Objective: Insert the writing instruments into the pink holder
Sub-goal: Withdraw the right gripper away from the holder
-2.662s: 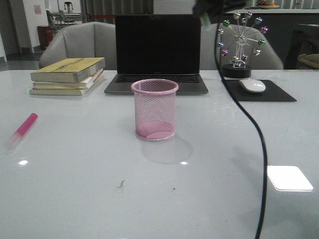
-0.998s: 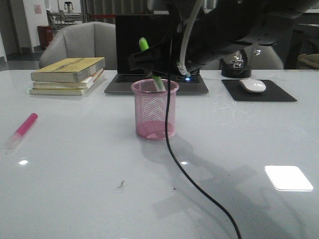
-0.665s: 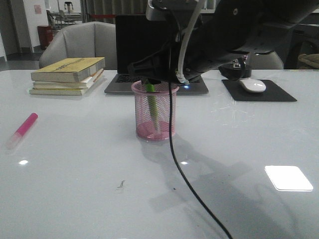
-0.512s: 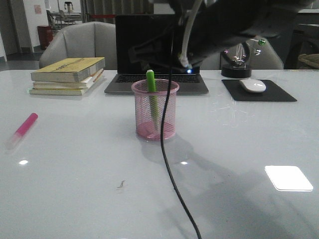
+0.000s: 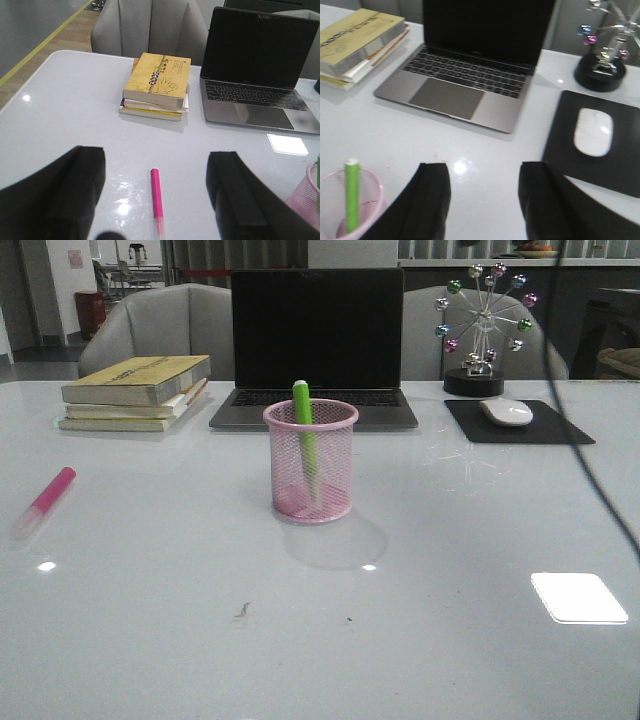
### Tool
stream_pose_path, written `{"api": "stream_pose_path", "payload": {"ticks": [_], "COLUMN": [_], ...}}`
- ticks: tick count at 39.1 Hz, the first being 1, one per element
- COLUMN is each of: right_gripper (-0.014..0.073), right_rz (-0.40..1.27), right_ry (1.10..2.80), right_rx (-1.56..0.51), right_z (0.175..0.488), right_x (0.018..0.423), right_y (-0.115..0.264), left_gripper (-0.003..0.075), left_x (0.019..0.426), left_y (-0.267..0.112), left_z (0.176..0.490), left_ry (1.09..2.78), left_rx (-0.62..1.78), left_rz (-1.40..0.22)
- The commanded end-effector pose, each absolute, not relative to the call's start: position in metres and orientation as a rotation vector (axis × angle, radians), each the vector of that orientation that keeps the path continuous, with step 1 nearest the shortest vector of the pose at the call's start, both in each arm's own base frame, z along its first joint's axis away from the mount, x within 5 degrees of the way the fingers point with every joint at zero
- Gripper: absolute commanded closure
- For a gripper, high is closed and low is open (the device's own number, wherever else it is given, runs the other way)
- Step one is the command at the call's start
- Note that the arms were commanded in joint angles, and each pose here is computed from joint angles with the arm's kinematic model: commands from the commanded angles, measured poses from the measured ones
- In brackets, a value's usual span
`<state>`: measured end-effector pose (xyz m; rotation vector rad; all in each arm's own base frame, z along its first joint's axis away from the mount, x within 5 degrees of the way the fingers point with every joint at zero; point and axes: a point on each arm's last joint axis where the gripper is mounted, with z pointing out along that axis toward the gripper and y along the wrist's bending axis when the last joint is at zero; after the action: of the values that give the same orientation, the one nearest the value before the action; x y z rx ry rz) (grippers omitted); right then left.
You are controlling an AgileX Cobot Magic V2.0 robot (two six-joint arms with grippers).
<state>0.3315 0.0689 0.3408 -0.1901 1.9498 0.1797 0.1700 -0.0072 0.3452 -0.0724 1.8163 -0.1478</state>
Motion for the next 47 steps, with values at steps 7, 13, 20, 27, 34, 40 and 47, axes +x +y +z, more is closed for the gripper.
{"api": "stream_pose_path", "payload": {"ticks": [7,13,20,27,34,40,47], "right_gripper": [0.016,0.0161,0.0161,0.0161,0.0161,0.0161,0.0161], "right_rz": [0.043,-0.053,-0.067,-0.053,-0.036,-0.041,-0.038], "right_ry": [1.967,1.937,1.924,1.973,1.988,1.937,1.934], "right_rx": [-0.091,-0.092,-0.076,-0.059,-0.033,-0.03,-0.028], "right_z": [0.395,0.403,0.387,0.349,0.328,0.333,0.333], "right_x": [0.275,0.237,0.193,0.164,0.146,0.144,0.144], "right_y": [0.008,-0.005,-0.007,-0.005,-0.004,-0.005,-0.005], "left_gripper": [0.0222,0.0222,0.0222,0.0222,0.0222,0.0222,0.0222], "left_x": [0.171,0.171,0.171,0.171,0.171,0.174,0.197], "left_y": [-0.006,-0.006,-0.006,-0.006,-0.005,-0.005,-0.005], "left_z": [0.369,0.369,0.369,0.368,0.365,0.363,0.357], "left_ry": [1.652,1.646,1.646,1.655,1.698,1.701,1.768], "left_rx": [-0.084,-0.084,-0.084,-0.071,-0.011,0.023,0.034], "left_rz": [-0.142,-0.141,-0.141,-0.128,-0.069,-0.027,-0.018]}}
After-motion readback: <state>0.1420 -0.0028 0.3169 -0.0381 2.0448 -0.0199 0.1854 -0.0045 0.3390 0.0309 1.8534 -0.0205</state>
